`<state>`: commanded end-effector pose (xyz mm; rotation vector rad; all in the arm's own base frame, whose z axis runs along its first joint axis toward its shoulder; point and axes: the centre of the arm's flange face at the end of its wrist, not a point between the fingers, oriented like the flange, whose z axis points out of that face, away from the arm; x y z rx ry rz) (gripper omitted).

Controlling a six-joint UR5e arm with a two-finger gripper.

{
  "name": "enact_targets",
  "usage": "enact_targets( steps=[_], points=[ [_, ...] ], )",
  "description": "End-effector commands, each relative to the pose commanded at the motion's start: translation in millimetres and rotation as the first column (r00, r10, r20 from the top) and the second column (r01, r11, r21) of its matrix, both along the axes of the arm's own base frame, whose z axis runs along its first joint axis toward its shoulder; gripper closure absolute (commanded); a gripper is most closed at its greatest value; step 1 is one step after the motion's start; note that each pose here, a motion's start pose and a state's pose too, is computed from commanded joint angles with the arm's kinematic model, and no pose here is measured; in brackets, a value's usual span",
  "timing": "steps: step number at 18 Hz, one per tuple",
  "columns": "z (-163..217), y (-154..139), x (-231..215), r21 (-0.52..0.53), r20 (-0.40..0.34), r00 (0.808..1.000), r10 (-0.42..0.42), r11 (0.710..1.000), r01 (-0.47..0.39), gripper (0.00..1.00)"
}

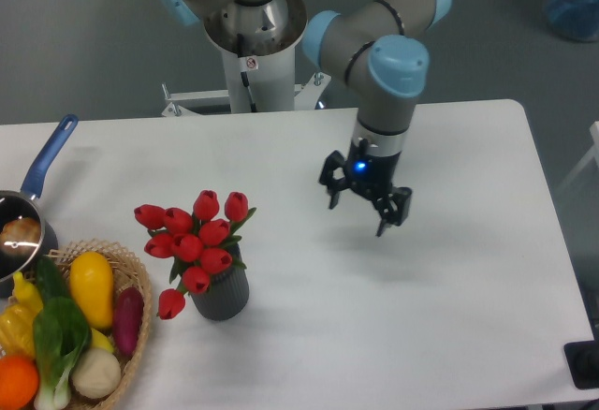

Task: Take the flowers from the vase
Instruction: 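Move the open gripper toward the red tulips in the grey vase, then lower the gripper around the tulip stems and close it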

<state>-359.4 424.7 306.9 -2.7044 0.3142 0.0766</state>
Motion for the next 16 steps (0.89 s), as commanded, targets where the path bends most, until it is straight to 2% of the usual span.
enact_targets(
  steps=[3, 5, 8, 13, 16],
  points=[
    [20.3, 1.5, 13.8, 0.071, 0.015, 1.000, -0.011, 0.997, 0.010, 0.00],
    [25.4, 10.6, 23.7, 0.138, 0.075, 0.997, -0.013, 0.990, 0.002, 0.00],
    [33.6, 19.8, 32.9, 0.251, 0.151, 0.987, -0.057, 0.968, 0.017, 0.00],
    [29.7, 39.8, 58.1, 0.286, 0.209, 0.972, -0.107, 0.957, 0.043, 0.00],
    [36.7, 45.3, 64.7, 0.360, 0.275, 0.952, -0.132, 0.933, 0.026, 0.00]
  ],
)
